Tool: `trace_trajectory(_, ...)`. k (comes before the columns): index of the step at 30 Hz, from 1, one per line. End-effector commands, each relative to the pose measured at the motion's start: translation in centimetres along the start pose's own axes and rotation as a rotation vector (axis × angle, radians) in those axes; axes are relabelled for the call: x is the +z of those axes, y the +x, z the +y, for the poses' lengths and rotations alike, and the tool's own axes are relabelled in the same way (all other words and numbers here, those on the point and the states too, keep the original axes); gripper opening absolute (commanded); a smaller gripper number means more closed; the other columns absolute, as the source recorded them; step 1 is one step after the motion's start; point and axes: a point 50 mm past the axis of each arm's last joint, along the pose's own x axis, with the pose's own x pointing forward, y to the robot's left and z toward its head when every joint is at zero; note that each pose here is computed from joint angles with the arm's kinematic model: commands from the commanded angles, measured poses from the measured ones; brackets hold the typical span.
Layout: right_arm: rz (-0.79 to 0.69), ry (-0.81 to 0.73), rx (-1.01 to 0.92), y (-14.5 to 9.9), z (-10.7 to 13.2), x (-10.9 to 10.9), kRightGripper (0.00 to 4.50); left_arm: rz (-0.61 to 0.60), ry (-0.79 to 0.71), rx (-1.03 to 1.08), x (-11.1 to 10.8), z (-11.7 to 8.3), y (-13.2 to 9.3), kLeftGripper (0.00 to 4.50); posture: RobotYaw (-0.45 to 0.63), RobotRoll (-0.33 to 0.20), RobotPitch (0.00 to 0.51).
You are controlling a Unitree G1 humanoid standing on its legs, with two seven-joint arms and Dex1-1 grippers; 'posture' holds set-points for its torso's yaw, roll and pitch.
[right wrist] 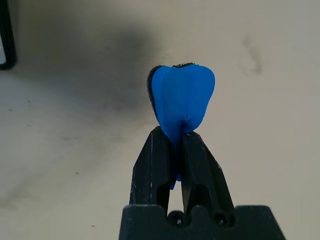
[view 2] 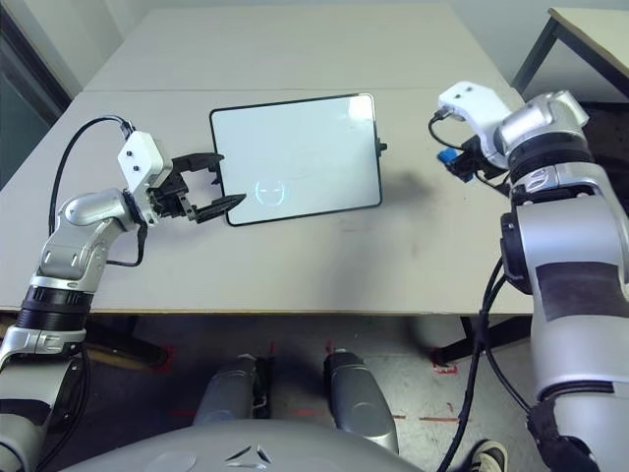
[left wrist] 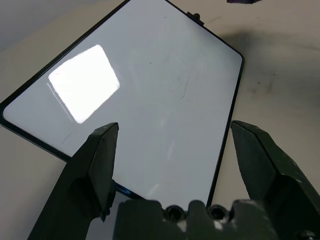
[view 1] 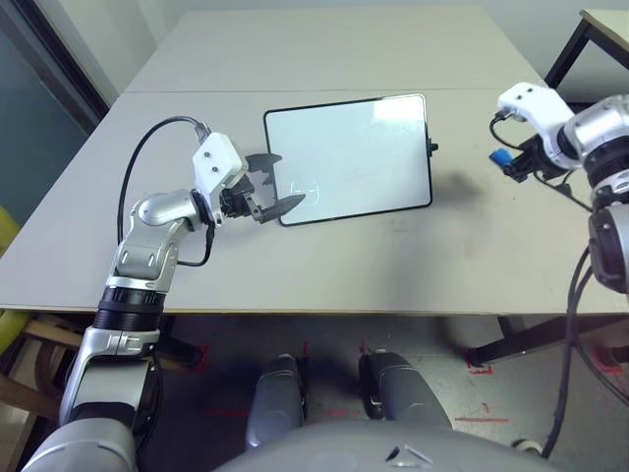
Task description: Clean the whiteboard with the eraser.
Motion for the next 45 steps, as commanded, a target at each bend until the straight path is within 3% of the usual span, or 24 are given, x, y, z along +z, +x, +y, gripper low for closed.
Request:
trace_trajectory(1,0.019,0.016,0.029,0.5,0.5,-0.1,0.11,0.020,-0.001,-0.006,-0.3,-0.2,-0.2,4.50,-0.17,0.000,0.098)
trace_trajectory(20,0.070,0.082,-0.023,3.8,2.0,-1.7,0.11,0.041,0.007,0.021,0.0,-0.1,-1.3,4.50,-0.12,0.000,0.100)
trace_trajectory(25,0.032,0.110,-0.052,3.8,1.9,-1.4,1.92,0.045,0.016,0.032,0.2,0.2,-1.5,4.50,-0.11,0.000,0.096)
trace_trajectory(32,-0.126,0.106,-0.055,0.6,0.4,1.1,4.48,-0.020,-0.012,0.143,1.4,1.9,-3.3,4.50,-0.10,0.000,0.096)
trace_trajectory(38,-0.396,0.099,-0.040,-2.0,-0.9,2.8,4.48,-0.053,-0.040,0.332,1.9,4.4,-6.4,4.50,-0.08,0.000,0.092)
trace_trajectory(45,-0.786,0.128,-0.112,-2.6,-2.2,1.5,4.48,-0.116,-0.118,0.635,1.7,7.3,-9.6,4.50,-0.06,0.000,0.083)
